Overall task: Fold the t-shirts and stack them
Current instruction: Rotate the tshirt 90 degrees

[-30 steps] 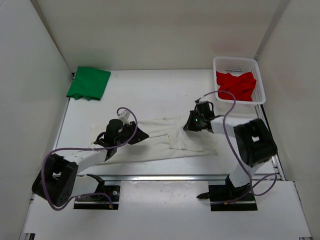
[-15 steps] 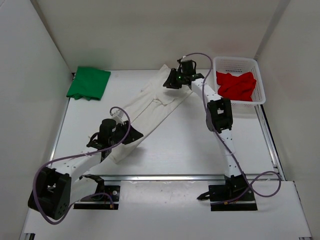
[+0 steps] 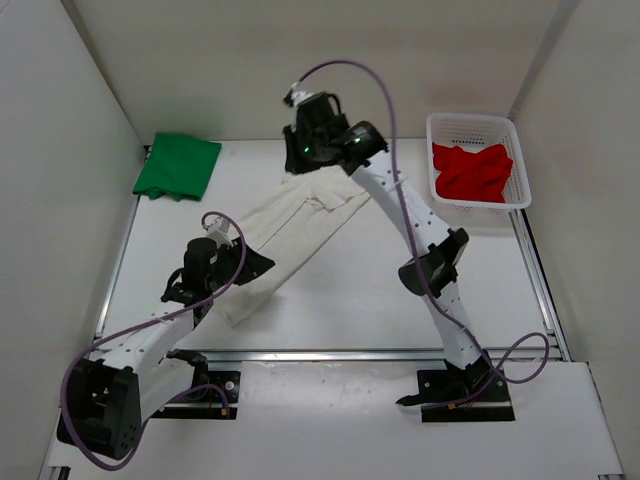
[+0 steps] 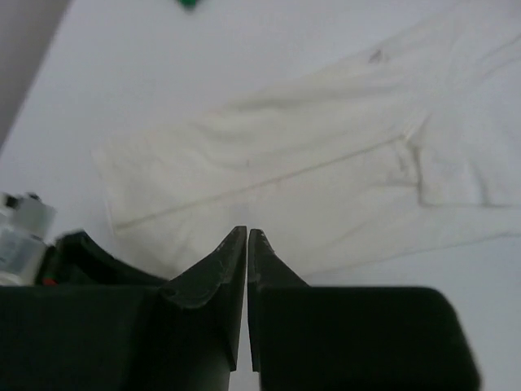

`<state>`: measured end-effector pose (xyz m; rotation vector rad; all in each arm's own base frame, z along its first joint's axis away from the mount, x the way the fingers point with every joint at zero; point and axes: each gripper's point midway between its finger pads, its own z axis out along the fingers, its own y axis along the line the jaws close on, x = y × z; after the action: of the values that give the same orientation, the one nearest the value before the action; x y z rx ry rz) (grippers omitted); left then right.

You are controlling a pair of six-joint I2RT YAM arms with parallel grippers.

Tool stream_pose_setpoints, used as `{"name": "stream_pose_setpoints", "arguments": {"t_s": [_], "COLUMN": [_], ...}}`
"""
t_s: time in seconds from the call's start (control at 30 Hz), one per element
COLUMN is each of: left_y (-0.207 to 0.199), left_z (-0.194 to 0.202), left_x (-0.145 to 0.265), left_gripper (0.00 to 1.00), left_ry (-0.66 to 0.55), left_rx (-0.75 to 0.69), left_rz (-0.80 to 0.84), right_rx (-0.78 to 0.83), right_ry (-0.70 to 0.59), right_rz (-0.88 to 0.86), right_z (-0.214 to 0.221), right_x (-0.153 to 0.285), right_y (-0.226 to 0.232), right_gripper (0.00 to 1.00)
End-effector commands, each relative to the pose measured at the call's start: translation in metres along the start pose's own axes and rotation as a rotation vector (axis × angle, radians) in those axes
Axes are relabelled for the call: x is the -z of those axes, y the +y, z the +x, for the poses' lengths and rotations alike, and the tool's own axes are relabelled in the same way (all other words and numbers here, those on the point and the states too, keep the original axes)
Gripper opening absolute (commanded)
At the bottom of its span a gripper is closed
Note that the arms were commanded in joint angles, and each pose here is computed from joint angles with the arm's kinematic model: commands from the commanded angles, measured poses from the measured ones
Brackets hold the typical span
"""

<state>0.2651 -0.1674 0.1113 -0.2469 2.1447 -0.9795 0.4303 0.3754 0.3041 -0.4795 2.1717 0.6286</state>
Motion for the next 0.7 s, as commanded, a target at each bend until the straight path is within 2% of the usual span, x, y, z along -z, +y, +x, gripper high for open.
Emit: {"name": "stream_pose_setpoints", "arguments": {"t_s": [0.0,0.1,0.13,0.17,0.2,0.23,0.27,0.3,0.33,0.37,0.4,0.43,0.47,0.5,0.67], "left_y": [-0.001,-0.002,-0.008,-0.011,-0.015,-0.016,-0.019,-0.02,-0.017,-0.016,-0.017,-0.016,-0.02,-0.021,-0.017], "left_z": [-0.005,-0.004,0.001,-0.001,0.002,0.002,0.0,0.0,-0.005,-0.005,-0.008,-0.008,-0.008,-0.008,-0.008], "left_x": [0.011,0.012,0.011,0.01,0.009,0.009,0.01,0.012,0.013,0.014,0.015,0.015,0.015,0.015,0.015], "left_gripper": [0.39,0.39,0.39,0.39,0.4,0.4,0.39,0.4,0.39,0.39,0.39,0.4,0.4,0.4,0.4], "left_ry": [-0.022,-0.027,-0.006,-0.011,0.004,0.001,-0.008,-0.012,-0.029,-0.032,-0.041,-0.036,-0.027,-0.029,-0.043], "left_rx": [-0.015,-0.018,-0.03,-0.038,-0.048,-0.055,-0.05,-0.055,-0.042,-0.043,-0.045,-0.046,-0.054,-0.052,-0.045], "left_rz": [0.026,0.039,0.056,0.057,0.066,0.074,0.086,0.097,0.086,0.087,0.085,0.081,0.092,0.088,0.076], "right_rx": [0.054,0.071,0.086,0.112,0.108,0.104,0.081,0.029,-0.02,-0.088,-0.17,-0.219,-0.294,-0.351,-0.419], "right_ry": [0.143,0.041,0.023,0.056,0.014,-0.02,0.013,0.031,-0.134,-0.122,-0.128,-0.208,-0.213,-0.154,0.037], "right_rz": [0.182,0.219,0.24,0.25,0.267,0.242,0.248,0.217,0.138,0.139,0.057,-0.074,-0.132,-0.126,-0.252], "right_z": [0.041,0.016,0.018,0.037,0.035,0.051,0.09,0.131,0.105,0.148,0.179,0.167,0.181,0.208,0.247], "right_x": [0.017,0.063,0.076,0.085,0.083,0.084,0.096,0.075,0.095,0.095,0.079,0.083,0.072,0.057,-0.002], "right_y": [-0.023,-0.017,-0.011,-0.006,-0.009,-0.009,-0.026,-0.036,-0.03,-0.049,-0.049,-0.037,-0.037,-0.038,0.002], "right_gripper": [0.05,0.06,0.07,0.08,0.1,0.14,0.18,0.25,0.34,0.38,0.43,0.43,0.44,0.45,0.44]}}
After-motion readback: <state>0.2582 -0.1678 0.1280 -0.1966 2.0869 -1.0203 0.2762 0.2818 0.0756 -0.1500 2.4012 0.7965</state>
